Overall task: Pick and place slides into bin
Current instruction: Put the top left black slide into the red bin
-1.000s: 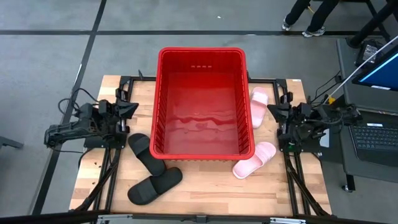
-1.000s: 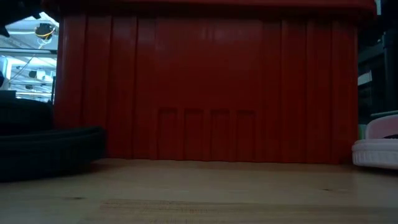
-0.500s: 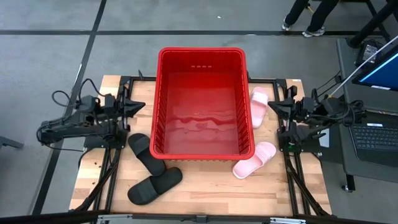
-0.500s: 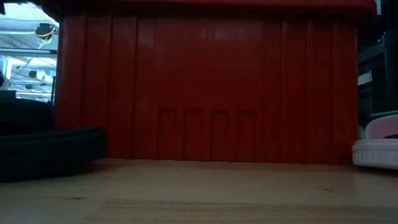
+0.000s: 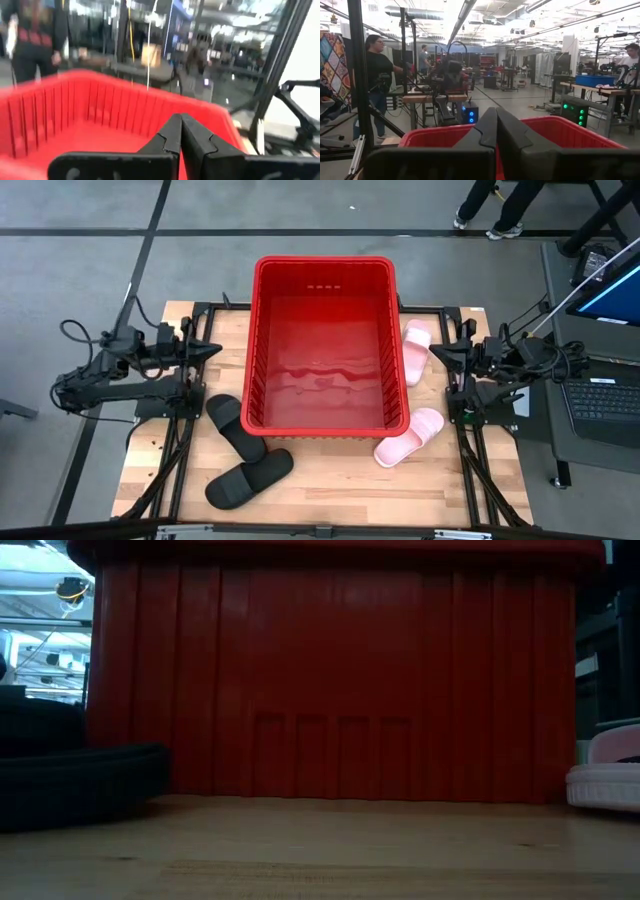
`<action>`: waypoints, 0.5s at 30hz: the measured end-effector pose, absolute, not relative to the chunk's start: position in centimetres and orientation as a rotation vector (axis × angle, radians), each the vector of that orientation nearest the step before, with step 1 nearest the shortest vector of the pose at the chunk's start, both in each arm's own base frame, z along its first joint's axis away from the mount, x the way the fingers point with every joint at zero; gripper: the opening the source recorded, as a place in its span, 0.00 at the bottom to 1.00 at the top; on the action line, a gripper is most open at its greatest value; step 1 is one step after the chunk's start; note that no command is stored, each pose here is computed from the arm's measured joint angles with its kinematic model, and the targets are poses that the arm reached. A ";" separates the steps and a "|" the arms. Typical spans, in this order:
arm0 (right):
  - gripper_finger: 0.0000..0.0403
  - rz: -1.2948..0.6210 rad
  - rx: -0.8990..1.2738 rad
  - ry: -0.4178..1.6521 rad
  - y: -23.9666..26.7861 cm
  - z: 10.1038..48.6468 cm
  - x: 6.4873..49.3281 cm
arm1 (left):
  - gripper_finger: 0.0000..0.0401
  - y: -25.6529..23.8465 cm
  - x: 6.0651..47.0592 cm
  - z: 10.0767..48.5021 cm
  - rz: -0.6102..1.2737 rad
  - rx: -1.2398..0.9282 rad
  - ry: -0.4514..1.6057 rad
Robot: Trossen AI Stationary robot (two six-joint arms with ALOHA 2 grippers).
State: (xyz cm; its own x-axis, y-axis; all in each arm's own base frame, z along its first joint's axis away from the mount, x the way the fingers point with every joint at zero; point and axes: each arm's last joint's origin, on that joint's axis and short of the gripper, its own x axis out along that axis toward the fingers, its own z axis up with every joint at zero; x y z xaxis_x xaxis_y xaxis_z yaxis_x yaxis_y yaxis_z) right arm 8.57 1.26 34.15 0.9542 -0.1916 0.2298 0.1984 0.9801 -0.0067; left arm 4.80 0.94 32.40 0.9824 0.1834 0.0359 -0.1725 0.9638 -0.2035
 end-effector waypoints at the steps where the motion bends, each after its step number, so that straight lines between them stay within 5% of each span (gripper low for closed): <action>1: 0.03 -0.198 -0.030 -0.231 1.3 34.2 8.6 | 0.00 0.9 4.8 32.2 0.170 -0.222 -0.028; 15: 0.03 -0.198 -0.025 -0.243 1.3 34.3 8.5 | 0.00 0.4 4.8 32.3 0.004 -0.265 -0.004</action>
State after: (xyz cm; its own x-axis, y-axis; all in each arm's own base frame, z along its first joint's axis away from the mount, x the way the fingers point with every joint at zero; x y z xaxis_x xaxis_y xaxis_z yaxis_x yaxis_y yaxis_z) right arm 8.53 1.26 34.28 0.9513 -0.1914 0.2418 0.1974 0.9803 -0.0005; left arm 4.84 0.42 32.27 1.0000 0.0045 0.0032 -0.0035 0.9651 -0.2617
